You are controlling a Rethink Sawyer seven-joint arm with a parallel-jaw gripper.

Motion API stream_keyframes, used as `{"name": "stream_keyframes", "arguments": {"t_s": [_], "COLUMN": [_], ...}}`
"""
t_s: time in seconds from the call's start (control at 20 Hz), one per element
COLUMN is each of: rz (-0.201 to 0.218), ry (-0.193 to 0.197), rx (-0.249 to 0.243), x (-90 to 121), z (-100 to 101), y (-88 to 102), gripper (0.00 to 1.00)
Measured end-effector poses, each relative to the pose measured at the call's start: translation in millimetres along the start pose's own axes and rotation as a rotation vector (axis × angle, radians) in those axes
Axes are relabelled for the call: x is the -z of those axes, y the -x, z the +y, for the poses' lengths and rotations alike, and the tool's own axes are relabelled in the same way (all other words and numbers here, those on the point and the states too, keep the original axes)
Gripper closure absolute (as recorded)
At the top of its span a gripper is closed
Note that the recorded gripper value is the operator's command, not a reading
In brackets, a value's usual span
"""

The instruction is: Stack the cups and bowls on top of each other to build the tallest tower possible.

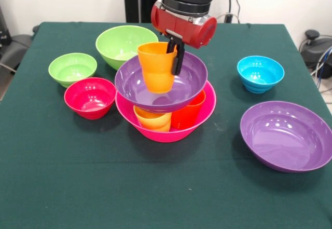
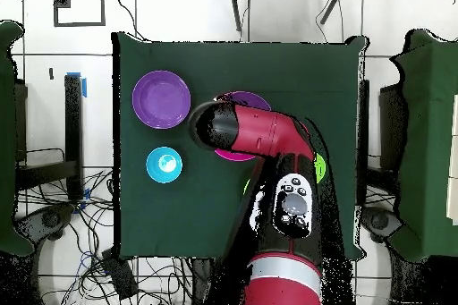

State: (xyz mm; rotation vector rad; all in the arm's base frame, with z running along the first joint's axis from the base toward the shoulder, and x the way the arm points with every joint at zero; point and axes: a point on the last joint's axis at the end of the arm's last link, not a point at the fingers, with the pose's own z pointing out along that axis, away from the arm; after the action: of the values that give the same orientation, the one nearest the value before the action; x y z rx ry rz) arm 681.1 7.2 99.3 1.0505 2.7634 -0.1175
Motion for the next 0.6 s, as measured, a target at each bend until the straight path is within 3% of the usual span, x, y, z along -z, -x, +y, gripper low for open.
{"name": "stream_keyframes", "arguments": {"t_s": [0.6], "rz": [0.009], "ry": [-0.005], "rx": [0.0], "x": [-2.1], "z": [-2.5], "y": [-4.2], "gripper": [1.0]}}
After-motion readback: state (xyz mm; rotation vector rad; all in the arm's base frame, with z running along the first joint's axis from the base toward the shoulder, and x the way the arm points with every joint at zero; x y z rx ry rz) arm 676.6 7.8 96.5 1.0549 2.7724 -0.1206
